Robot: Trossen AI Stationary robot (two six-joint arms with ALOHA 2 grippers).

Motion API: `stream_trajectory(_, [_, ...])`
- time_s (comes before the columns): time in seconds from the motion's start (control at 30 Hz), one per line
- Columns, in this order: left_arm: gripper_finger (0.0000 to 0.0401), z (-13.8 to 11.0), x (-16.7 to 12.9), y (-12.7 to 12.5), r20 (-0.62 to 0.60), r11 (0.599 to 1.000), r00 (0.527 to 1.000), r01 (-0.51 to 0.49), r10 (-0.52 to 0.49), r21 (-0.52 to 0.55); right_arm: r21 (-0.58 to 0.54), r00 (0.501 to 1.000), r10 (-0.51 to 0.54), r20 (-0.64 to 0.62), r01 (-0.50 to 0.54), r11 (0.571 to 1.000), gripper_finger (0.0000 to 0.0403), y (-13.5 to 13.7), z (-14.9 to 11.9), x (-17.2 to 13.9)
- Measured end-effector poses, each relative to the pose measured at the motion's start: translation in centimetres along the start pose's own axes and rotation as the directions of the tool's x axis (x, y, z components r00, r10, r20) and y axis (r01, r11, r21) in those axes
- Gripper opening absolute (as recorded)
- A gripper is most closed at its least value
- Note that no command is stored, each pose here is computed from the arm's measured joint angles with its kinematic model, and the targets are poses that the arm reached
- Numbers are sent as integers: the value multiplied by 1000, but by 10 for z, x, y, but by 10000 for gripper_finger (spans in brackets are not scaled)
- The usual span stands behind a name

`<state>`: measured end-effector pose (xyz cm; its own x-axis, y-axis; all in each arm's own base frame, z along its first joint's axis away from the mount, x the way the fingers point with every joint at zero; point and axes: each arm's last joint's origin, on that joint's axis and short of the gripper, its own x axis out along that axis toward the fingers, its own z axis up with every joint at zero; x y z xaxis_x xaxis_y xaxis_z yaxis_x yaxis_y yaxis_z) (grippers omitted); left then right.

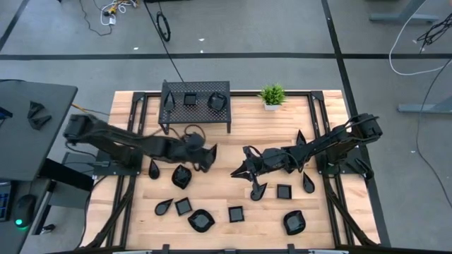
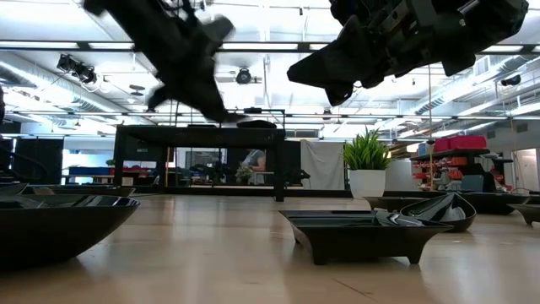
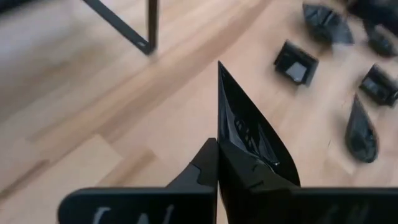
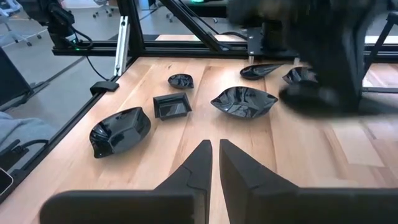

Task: Pick & Place Mini shaped plates
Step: Stack the black drop shaped plate on top of the black drop shaped plates on the shelf

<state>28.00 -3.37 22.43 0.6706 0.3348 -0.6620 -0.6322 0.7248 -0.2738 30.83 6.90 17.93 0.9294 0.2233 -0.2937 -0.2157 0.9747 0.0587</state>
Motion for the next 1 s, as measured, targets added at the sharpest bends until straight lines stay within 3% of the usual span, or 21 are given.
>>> stream_trajectory(0.13, [6, 14, -41, 17, 57, 999, 998, -30, 31, -12, -3, 1000, 0, 8, 0, 1000, 32, 0, 1, 0])
stream_trajectory(0.43, [4, 48, -95, 92, 159, 962, 950, -257, 268, -89, -17, 999, 2, 39, -1, 1000, 32, 0, 4, 0])
stream_trajectory(0.7, [5, 69, -96, 140, 136, 890, 882, -434, 452, -140, -39, 998, 2, 60, 0, 999, 32, 0, 6, 0])
stream_trajectory(1.0, [9, 82, -76, 169, 79, 815, 812, -570, 578, -109, -39, 998, 2, 60, 0, 999, 32, 0, 6, 0])
